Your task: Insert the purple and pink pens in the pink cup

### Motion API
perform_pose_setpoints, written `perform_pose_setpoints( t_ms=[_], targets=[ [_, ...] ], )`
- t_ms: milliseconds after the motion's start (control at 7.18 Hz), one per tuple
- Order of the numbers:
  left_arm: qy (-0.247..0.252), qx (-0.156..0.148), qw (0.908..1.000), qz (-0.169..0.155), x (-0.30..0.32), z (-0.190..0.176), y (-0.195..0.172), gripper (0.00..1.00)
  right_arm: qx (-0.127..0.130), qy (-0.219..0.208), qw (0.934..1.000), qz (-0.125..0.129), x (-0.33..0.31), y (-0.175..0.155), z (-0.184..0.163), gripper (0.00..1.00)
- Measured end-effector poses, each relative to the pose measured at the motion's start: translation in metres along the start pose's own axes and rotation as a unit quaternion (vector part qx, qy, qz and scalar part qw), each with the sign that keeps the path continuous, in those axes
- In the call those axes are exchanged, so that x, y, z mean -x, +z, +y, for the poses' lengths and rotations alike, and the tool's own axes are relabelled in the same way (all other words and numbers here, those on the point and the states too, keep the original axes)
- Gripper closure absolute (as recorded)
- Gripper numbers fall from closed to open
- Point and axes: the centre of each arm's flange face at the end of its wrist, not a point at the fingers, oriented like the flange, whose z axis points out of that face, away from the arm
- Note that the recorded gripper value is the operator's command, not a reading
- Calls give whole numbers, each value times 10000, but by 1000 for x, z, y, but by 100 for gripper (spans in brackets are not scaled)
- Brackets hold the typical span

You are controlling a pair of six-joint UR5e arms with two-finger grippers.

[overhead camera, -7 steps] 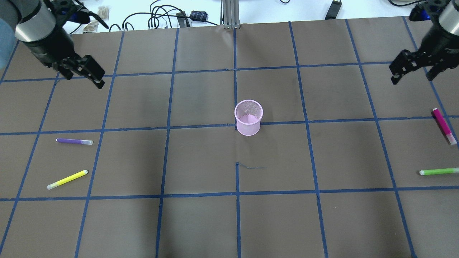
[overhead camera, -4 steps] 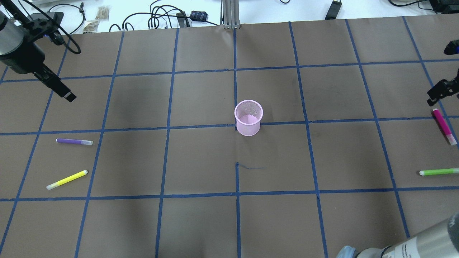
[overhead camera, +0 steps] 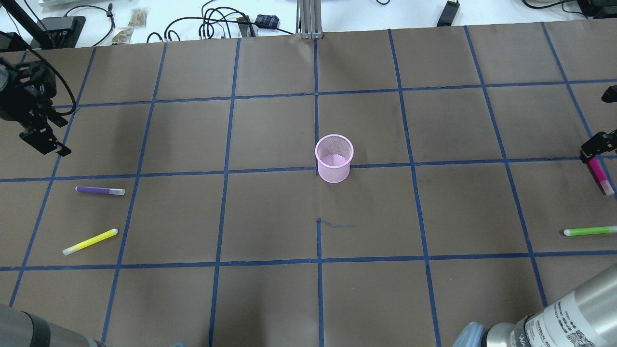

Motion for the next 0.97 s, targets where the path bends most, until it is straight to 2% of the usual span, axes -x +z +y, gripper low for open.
perform_pose_setpoints(
  t_ms=[139, 418, 557, 975],
  targets=[
    [662, -147, 9977, 71, 6, 23, 13, 2, 14, 3, 10000, -20, -5, 7, -4, 15],
    [1845, -557, 9811, 165, 19, 53, 48, 3, 37, 26, 10000, -51, -9, 14, -8, 28],
    [2140, -816, 9733, 158, 25, 66, 67, 4, 39, 27, 10000, -55, -8, 15, -9, 37],
    [2496, -1423, 9577, 176, 34, 108, 118, 7, 35, 64, 10000, -41, -3, 14, -14, 40]
  ],
)
